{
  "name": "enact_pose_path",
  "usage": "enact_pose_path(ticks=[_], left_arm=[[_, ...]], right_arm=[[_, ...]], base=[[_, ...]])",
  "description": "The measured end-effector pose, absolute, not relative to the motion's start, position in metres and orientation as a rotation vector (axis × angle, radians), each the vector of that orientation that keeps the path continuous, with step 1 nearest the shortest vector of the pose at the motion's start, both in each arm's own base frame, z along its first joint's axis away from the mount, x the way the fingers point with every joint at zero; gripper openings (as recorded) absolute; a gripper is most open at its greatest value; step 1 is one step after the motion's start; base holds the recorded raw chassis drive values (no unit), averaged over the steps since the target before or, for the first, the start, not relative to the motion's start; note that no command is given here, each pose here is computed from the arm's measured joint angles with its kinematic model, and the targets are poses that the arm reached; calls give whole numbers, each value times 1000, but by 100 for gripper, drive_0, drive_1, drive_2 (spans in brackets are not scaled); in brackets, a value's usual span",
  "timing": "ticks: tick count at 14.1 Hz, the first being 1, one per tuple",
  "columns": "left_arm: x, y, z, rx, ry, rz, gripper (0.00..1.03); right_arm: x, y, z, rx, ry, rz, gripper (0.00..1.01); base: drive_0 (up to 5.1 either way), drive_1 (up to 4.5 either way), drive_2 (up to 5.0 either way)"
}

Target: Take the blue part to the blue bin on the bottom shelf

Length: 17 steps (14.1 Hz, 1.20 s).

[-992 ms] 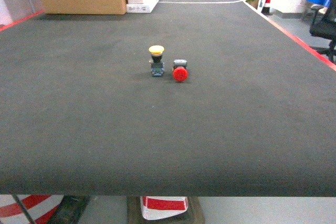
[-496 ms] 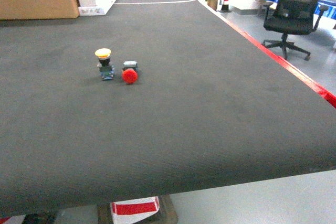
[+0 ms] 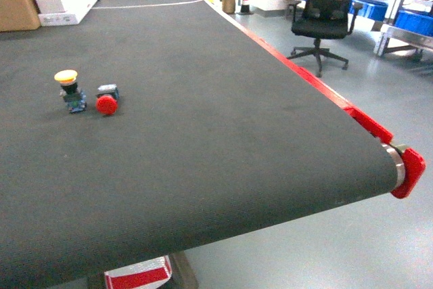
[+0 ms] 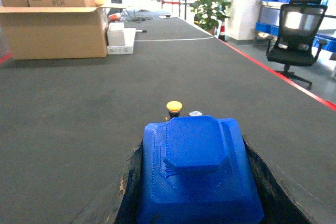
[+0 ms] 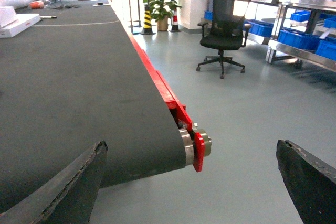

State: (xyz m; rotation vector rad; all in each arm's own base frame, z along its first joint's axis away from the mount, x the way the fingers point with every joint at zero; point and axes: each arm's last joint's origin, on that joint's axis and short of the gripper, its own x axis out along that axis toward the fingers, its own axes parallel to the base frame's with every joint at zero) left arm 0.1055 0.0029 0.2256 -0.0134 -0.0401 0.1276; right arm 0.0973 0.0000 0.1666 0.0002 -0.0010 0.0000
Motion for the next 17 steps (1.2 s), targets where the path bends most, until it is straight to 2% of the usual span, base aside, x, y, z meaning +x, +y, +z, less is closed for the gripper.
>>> enact_pose_path(ticks=[17], left_arm=[[105,3,226,-13,-40,128,45]], right_arm=[[97,0,167,0,-1,0,98]], base=[[0,0,0]])
